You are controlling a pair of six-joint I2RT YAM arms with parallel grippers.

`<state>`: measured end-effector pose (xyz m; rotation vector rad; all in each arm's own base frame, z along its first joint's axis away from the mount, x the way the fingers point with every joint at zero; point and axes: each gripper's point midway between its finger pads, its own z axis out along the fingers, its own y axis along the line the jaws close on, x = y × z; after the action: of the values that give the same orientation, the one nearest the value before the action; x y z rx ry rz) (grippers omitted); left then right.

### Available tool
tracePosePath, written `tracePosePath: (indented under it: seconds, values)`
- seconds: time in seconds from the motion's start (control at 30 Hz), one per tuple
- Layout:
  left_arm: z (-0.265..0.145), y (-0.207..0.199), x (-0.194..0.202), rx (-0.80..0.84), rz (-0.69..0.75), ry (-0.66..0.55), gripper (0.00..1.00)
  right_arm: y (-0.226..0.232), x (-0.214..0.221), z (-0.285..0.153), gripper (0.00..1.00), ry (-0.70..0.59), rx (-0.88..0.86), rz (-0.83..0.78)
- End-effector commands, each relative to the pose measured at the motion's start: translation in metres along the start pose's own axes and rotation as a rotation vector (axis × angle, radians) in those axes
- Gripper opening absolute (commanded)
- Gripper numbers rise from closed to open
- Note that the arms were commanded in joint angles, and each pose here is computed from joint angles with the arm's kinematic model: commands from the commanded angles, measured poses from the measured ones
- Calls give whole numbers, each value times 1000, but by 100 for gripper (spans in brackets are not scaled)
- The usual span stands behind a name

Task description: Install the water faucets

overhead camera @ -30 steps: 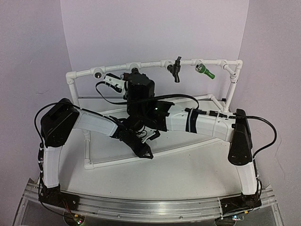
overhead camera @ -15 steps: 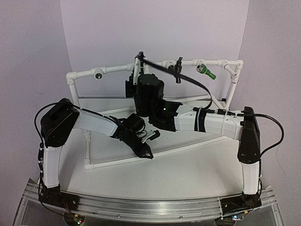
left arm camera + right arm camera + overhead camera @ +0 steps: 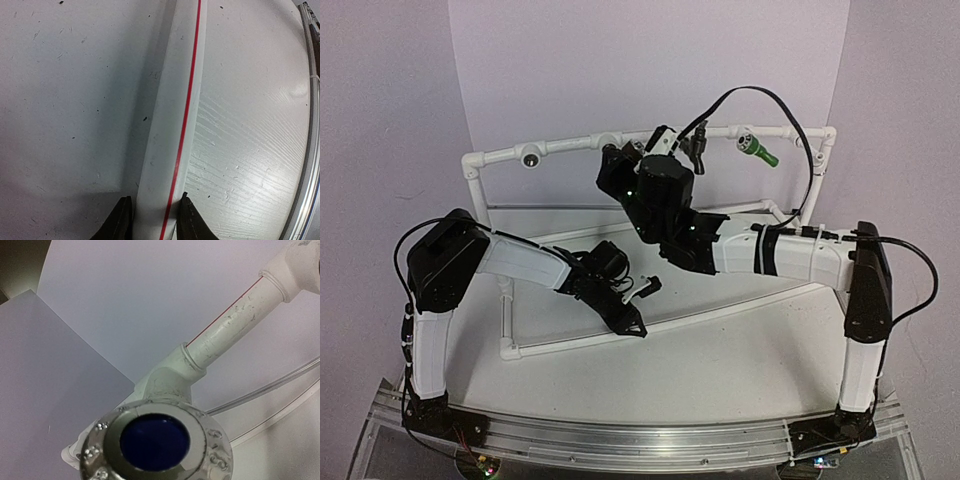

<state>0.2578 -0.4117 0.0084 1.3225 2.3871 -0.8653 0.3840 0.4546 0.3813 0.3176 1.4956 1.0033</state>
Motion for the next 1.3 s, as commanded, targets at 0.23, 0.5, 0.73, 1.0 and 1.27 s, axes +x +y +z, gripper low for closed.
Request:
tracePosePath:
  seconds: [0.23,0.5,0.73,1.0,1.27]
  values:
    - [39,40,116,-153,-232,319,0,23,16,-39,74,234,-246,-280]
    - [40,41,117,-156,-232,324,0,8,28,-83,87,333,-224,-682]
    - [39,38,115,-144,-232,319,0,9,21,-116,87,341,-186,-1305]
    - [40,37,114,-135,-232,317,0,14,24,-119,91,233,-83,-2188]
    - [41,37,115,-133,-232,322,0,45,4,-86,93,44,-4,-2498]
